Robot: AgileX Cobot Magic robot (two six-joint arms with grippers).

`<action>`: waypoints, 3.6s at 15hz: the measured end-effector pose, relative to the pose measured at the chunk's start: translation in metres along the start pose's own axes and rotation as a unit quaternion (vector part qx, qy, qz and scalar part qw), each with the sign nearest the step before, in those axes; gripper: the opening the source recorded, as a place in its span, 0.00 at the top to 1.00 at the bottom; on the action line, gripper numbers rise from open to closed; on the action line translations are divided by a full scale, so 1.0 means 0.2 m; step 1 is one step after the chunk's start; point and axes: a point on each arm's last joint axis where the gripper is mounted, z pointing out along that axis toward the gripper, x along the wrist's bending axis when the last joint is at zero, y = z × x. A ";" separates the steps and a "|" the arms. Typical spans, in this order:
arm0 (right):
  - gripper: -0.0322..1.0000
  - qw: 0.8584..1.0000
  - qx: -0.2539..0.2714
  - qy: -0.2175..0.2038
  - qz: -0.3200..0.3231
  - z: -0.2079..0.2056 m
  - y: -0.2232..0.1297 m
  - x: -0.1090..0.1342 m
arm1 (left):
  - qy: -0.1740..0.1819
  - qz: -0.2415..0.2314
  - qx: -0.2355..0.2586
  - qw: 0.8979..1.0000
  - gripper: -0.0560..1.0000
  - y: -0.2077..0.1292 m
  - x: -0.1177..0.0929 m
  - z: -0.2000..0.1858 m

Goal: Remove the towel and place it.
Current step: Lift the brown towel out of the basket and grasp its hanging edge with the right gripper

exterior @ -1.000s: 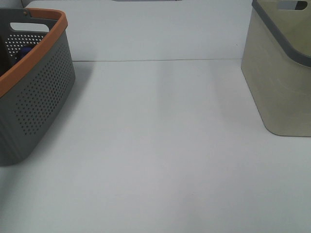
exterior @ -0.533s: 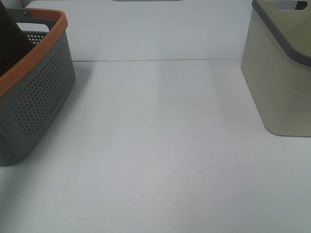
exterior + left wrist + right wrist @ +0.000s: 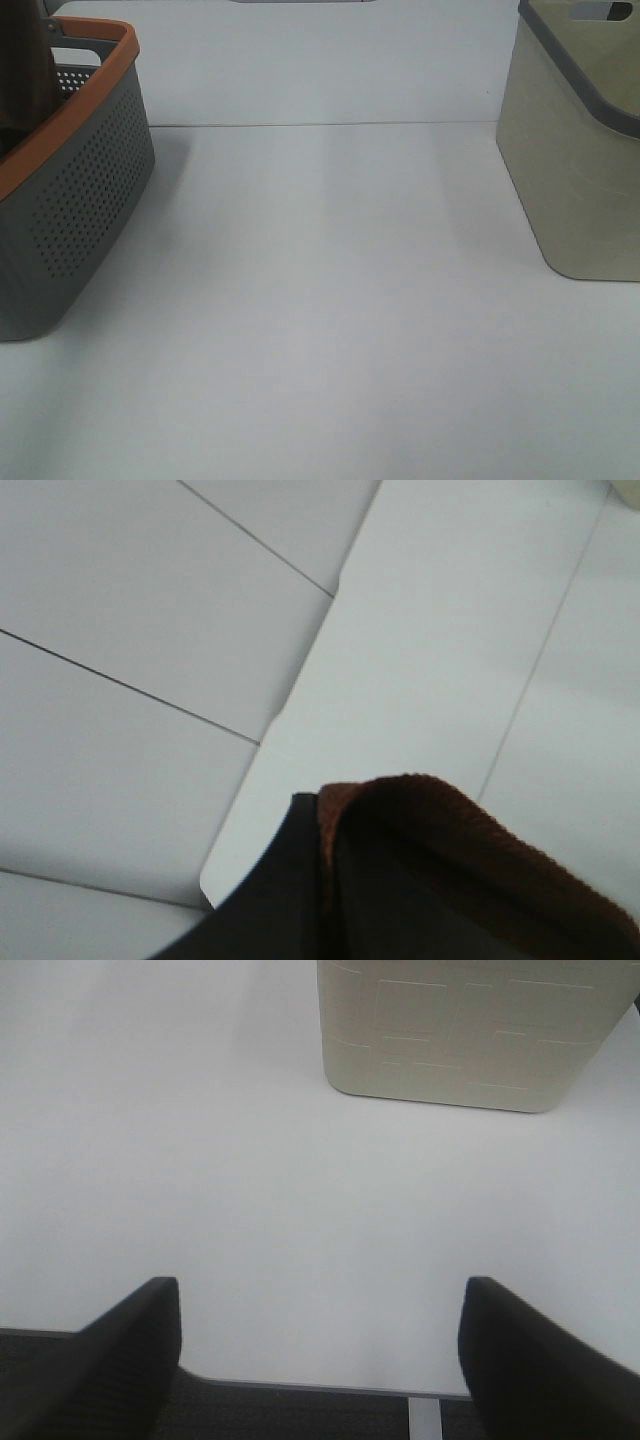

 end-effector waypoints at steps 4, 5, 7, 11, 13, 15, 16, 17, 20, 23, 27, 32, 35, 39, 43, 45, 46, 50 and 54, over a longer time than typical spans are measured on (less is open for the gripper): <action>0.23 1.000 0.000 0.003 0.001 0.00 0.00 0.00 | 0.015 -0.001 -0.077 0.997 0.95 0.17 -0.05 0.05; 0.23 1.000 -0.001 0.011 0.006 0.00 0.00 0.01 | 0.001 0.000 -0.084 0.997 0.95 0.19 -0.09 0.09; 0.23 0.999 -0.004 0.031 0.013 0.00 0.00 0.03 | -0.041 0.005 -0.070 0.997 0.95 0.23 -0.19 0.27; 0.23 0.999 -0.004 0.046 0.021 0.00 0.01 0.04 | -0.098 0.055 0.000 0.994 0.95 0.32 -0.51 0.64; 0.23 0.999 -0.006 0.048 0.022 0.00 0.01 0.04 | -0.109 0.080 0.016 0.991 0.95 0.36 -0.63 0.73; 0.23 0.998 0.007 0.054 0.015 0.02 0.02 0.05 | -0.126 0.089 0.019 0.988 0.95 0.40 -0.73 0.79; 0.23 0.998 0.020 0.057 0.006 0.03 0.03 0.05 | -0.134 0.092 0.018 0.987 0.95 0.41 -0.76 0.80; 0.23 0.998 0.027 0.060 0.000 0.05 0.04 0.05 | -0.136 0.093 0.018 0.986 0.95 0.41 -0.77 0.81; 0.23 0.994 0.056 0.090 -0.030 0.13 0.12 0.07 | -0.147 0.088 0.016 0.985 0.95 0.43 -0.82 0.82; 0.23 0.983 0.043 0.171 -0.057 0.24 0.22 0.13 | -0.149 0.081 0.015 0.985 0.95 0.43 -0.82 0.82; 0.23 0.969 0.005 0.240 -0.053 0.36 0.32 0.19 | -0.150 0.080 0.014 0.985 0.95 0.43 -0.82 0.82; 0.23 0.956 -0.015 0.294 -0.010 0.64 0.42 0.21 | -0.152 0.078 0.014 0.985 0.95 0.43 -0.82 0.82; 0.23 0.953 0.006 0.302 0.003 0.82 0.41 0.21 | -0.153 0.078 0.014 0.985 0.95 0.43 -0.82 0.82; 0.23 0.955 0.039 0.292 0.013 1.11 0.33 0.18 | -0.154 0.079 0.013 0.985 0.95 0.43 -0.82 0.82; 0.23 0.956 0.063 0.281 -0.058 1.38 0.28 0.15 | -0.160 0.093 0.017 0.983 0.95 0.43 -0.83 0.82; 0.23 0.952 0.046 0.295 -0.063 1.43 0.34 0.16 | -0.165 0.110 0.020 0.980 0.95 0.42 -0.83 0.82; 0.23 0.948 0.037 0.309 -0.069 1.45 0.36 0.17 | -0.168 0.112 0.021 0.979 0.95 0.42 -0.83 0.82; 0.23 0.933 0.042 0.344 -0.099 1.53 0.32 0.22 | -0.172 0.109 0.016 0.979 0.95 0.42 -0.84 0.82; 0.23 0.935 0.072 0.315 -0.147 1.65 0.30 0.31 | -0.173 0.108 0.017 0.979 0.95 0.42 -0.84 0.82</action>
